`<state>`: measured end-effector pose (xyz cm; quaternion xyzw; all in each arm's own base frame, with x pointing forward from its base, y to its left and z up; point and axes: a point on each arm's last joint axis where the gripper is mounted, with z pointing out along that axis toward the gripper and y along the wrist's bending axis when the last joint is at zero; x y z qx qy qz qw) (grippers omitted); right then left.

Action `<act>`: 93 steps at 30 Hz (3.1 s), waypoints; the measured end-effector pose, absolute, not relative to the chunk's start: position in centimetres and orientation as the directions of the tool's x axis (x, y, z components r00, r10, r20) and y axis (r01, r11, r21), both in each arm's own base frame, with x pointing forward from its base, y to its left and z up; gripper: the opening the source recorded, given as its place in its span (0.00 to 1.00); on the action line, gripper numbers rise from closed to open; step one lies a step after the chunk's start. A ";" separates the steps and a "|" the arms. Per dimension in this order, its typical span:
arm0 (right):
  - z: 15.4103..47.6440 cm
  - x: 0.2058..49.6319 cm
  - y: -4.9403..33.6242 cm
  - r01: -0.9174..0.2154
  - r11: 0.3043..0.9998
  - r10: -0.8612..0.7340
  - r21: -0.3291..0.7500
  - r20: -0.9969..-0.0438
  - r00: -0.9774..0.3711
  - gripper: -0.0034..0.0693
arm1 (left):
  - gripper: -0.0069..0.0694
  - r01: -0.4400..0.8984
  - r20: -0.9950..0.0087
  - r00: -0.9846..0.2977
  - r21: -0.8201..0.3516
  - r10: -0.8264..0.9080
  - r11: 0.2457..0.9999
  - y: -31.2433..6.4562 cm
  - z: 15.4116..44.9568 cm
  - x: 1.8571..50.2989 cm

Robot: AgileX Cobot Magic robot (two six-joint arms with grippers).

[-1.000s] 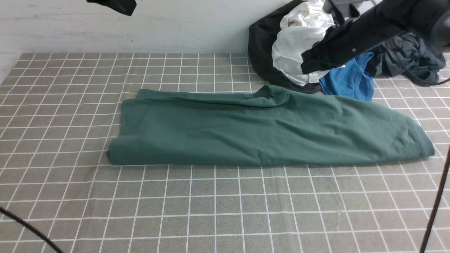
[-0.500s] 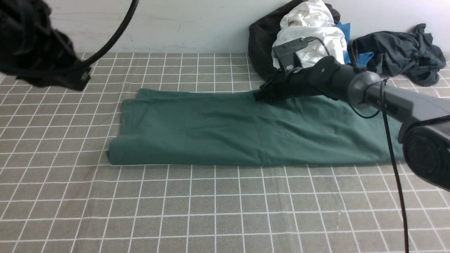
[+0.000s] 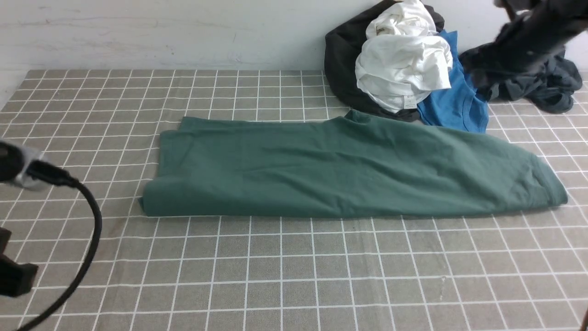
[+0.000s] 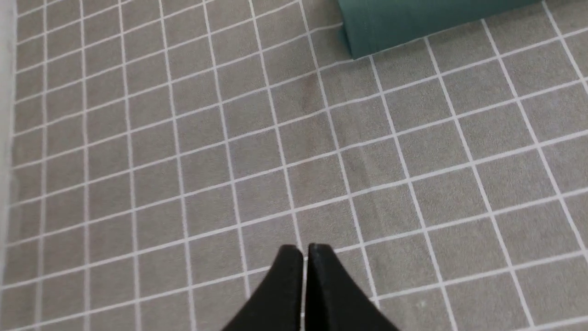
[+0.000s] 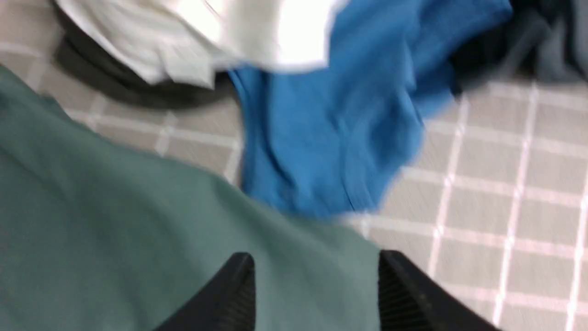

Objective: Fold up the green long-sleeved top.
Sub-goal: Use the right arm to clamp the right edge of the fabric, then use the right arm to drag the right edge of the fabric to the left and folds it over the left edge

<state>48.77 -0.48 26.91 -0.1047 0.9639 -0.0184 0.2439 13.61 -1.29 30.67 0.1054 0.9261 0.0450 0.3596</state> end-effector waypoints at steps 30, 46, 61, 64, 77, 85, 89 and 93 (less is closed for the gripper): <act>15.4 45.5 -8.7 0.088 0.990 0.110 0.110 -0.206 -0.972 0.09 | 0.09 0.146 -0.746 -0.657 0.012 0.106 0.989 -2.3 28.0 14.2; 33.6 40.9 -4.7 -0.050 0.992 -0.099 -0.113 -0.492 -0.865 0.08 | 0.09 0.140 -0.747 -0.662 -0.044 0.060 0.989 -2.6 28.0 14.1; 26.4 40.9 29.0 -0.551 0.799 -0.256 0.242 -0.692 -0.675 0.08 | 0.09 0.138 -0.753 -0.656 -0.063 0.043 0.988 -2.7 28.1 14.2; 23.3 41.1 31.4 -0.566 0.787 -0.277 0.244 -0.679 -0.679 0.08 | 0.09 0.138 -0.753 -0.656 -0.063 0.043 0.988 -2.7 28.1 14.2; 22.4 43.6 35.2 -0.579 0.757 -0.241 0.302 -0.695 -0.678 0.31 | 0.09 0.139 -0.741 -0.670 -0.063 0.047 0.988 -2.6 28.0 13.9; 24.7 43.3 33.8 -0.624 0.774 -0.413 0.113 -0.657 -0.631 0.47 | 0.09 0.304 -0.912 -0.339 0.127 0.232 0.944 -2.0 30.1 7.6; 23.1 43.5 34.0 -0.621 0.775 -0.426 0.117 -0.628 -0.651 0.32 | 0.09 0.297 -0.955 -0.197 0.157 0.222 0.942 -1.5 27.6 5.6; 20.2 43.4 35.9 -0.627 0.753 -0.381 0.200 -0.645 -0.663 0.13 | 0.09 0.264 -0.982 -0.024 0.173 0.186 0.949 -1.3 25.6 4.6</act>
